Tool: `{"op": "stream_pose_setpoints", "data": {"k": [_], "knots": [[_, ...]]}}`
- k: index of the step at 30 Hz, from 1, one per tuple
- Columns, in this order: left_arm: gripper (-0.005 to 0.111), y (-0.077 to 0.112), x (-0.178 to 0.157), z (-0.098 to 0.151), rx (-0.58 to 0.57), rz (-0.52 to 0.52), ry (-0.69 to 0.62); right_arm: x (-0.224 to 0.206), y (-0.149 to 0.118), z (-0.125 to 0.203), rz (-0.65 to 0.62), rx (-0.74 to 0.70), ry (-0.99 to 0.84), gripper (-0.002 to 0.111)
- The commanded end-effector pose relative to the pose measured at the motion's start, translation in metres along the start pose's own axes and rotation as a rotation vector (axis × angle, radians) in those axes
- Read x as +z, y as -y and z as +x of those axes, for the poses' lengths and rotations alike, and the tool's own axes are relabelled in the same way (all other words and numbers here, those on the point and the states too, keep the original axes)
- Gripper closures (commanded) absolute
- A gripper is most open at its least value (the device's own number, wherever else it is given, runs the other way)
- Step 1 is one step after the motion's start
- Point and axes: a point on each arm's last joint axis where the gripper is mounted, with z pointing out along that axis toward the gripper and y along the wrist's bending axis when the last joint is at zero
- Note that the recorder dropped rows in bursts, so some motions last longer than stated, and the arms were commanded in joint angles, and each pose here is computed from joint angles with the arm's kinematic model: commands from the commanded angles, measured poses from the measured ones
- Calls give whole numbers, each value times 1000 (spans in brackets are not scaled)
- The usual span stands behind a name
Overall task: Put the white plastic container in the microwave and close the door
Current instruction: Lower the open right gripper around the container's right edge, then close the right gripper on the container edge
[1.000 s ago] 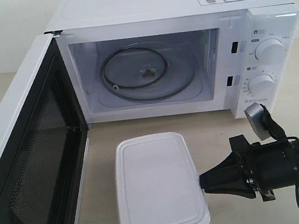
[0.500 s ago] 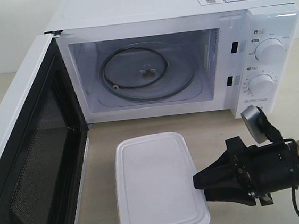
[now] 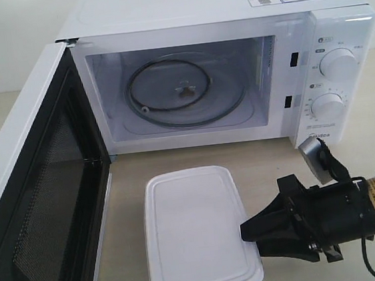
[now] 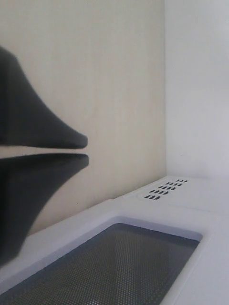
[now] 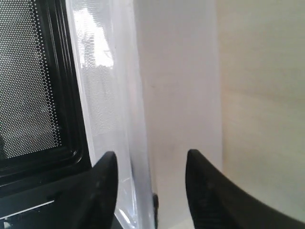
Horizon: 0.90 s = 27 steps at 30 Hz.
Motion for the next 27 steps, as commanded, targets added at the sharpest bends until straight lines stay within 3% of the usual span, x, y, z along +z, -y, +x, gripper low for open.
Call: {"op": "stream_pose_setpoints", "data": {"k": [1, 9, 16, 27], "knots": [[102, 0, 0, 0, -7, -2, 3, 0, -1, -1, -6, -2, 1, 64], [102, 0, 0, 0, -7, -2, 3, 0, -2, -1, -19, -6, -9, 64], [102, 0, 0, 0, -7, -2, 3, 4, -5, -1, -18, -19, -26, 81], [102, 0, 0, 0, -7, -2, 3, 4, -3, -6, 25, -15, -13, 79]]}}
